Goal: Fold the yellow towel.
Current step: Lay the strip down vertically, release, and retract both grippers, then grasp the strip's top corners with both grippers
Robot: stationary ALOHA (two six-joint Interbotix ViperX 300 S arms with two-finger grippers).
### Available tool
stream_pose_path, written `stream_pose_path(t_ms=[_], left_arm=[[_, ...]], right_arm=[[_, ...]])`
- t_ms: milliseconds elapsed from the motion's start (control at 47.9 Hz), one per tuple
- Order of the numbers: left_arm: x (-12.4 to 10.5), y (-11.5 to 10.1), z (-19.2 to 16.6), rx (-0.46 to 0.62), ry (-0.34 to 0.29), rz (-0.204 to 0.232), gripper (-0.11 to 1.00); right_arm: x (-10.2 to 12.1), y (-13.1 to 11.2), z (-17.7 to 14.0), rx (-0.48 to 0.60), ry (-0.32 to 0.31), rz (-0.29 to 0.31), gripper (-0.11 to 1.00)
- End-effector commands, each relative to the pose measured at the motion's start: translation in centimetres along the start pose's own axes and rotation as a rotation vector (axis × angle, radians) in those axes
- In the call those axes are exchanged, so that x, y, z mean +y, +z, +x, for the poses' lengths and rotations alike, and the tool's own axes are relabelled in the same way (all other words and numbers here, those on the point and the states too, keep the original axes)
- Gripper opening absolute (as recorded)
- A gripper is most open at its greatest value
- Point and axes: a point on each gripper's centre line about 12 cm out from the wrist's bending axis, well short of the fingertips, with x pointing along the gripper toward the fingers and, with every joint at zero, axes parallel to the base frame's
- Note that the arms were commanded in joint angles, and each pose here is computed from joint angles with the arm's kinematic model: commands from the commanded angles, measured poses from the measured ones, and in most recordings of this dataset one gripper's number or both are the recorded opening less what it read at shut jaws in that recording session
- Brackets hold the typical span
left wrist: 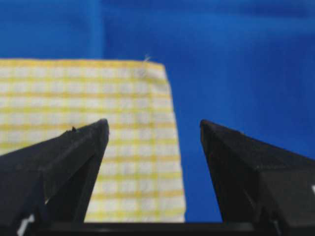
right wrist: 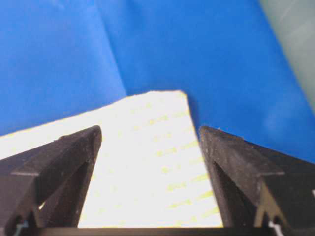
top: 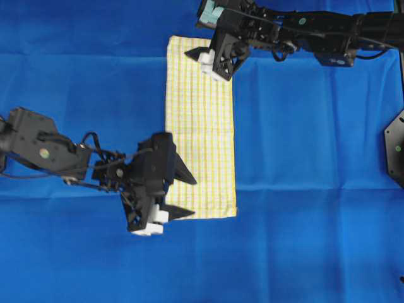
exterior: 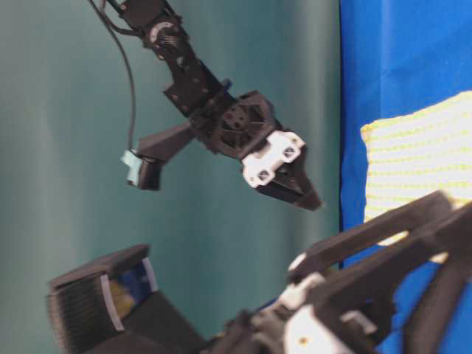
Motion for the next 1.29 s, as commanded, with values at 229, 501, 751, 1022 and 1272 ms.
stream_pose_path(t_ms=[229,501,751,1022,1272], left_arm=[[3.8,2.3,-5.7,-0.027,0.086,-0.036,0.67],[9.4,2.1,-9.2,-0.187,0.210,-0.098,0.67],[11.1,1.3,-10.8,-0.266,0.262,-0.083,0.71],[11.3,0.8,-10.6,-0.267,0.266,-0.087,0.74],[14.9,1.0,-10.5,-0.296,0.355,-0.125,0.74]], right_arm=[[-0.3,1.8,-7.1,-0.100,0.000,0.001,0.77],[0.0,-1.5,-11.8,-0.182,0.029,0.026,0.77],[1.5,-3.7,-14.5,-0.212,0.081,0.039,0.77],[1.5,-4.5,-14.6,-0.202,0.086,0.051,0.77],[-0.8,-3.7,-12.5,-0.191,0.016,0.095,0.77]])
